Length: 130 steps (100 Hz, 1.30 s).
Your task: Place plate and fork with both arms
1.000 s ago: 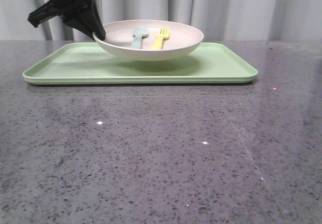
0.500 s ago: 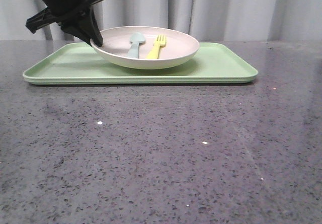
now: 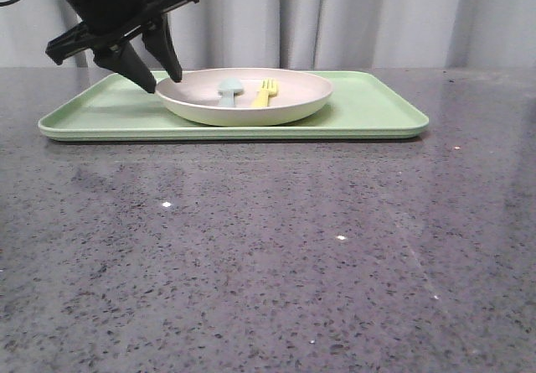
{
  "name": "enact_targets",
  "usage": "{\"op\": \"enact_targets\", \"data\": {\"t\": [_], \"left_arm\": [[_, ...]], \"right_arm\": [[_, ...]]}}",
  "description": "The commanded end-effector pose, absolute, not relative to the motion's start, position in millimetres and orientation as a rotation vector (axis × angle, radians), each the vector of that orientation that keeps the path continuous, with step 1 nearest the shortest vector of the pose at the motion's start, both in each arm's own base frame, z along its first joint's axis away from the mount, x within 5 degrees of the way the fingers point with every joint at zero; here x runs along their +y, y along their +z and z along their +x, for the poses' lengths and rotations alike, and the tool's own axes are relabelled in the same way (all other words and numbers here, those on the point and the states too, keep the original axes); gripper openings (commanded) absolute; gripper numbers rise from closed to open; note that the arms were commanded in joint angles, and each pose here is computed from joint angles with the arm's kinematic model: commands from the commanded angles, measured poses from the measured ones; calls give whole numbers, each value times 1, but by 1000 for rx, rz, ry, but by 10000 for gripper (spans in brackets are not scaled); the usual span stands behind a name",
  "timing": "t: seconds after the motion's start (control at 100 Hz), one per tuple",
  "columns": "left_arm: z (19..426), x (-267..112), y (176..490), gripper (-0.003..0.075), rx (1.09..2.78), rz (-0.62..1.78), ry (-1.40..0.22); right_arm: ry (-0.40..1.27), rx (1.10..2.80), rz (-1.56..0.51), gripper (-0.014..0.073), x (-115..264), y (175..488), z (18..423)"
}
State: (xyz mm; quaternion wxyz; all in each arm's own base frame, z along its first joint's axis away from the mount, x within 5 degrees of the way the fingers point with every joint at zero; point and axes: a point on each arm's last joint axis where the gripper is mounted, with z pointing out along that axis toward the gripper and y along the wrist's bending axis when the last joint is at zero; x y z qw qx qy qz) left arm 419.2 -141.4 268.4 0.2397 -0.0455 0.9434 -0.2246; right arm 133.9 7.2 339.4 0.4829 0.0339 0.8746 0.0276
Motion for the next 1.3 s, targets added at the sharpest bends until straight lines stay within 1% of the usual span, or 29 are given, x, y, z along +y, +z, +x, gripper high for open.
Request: {"op": "enact_targets", "data": {"t": [0.0, 0.11, 0.24, 0.36, 0.47, 0.56, 0.74, 0.96, 1.13, 1.29], "left_arm": [[414, -145, 306, 305, 2455, -130, -678], [410, -142, 314, 304, 2437, -107, -651], [397, -132, 332, 303, 2444, -13, -514], [383, -124, 352, 303, 2419, 31, -443], [363, -114, 371, 303, 2365, 60, -379], [344, -106, 380, 303, 2324, 69, -356], [302, -91, 386, 303, 2263, 83, -315], [254, -76, 380, 303, 2243, 91, -298], [229, -69, 375, 303, 2237, 90, -300], [220, -66, 377, 303, 2224, 90, -302]], "right_arm": [[52, 2015, 58, 437, 6, 357, 137], [54, 2005, 55, 437, 7, 358, 138], [69, 2010, 33, 437, 10, 357, 137], [95, 2028, -12, 437, 17, 358, 143], [107, 2060, -41, 437, 23, 367, 154], [116, 2081, -62, 437, 29, 380, 165], [143, 2136, -131, 437, 50, 399, 194], [189, 2170, -238, 437, 89, 414, 238], [198, 2242, -312, 437, 123, 417, 272], [203, 2294, -374, 437, 157, 418, 299]]}}
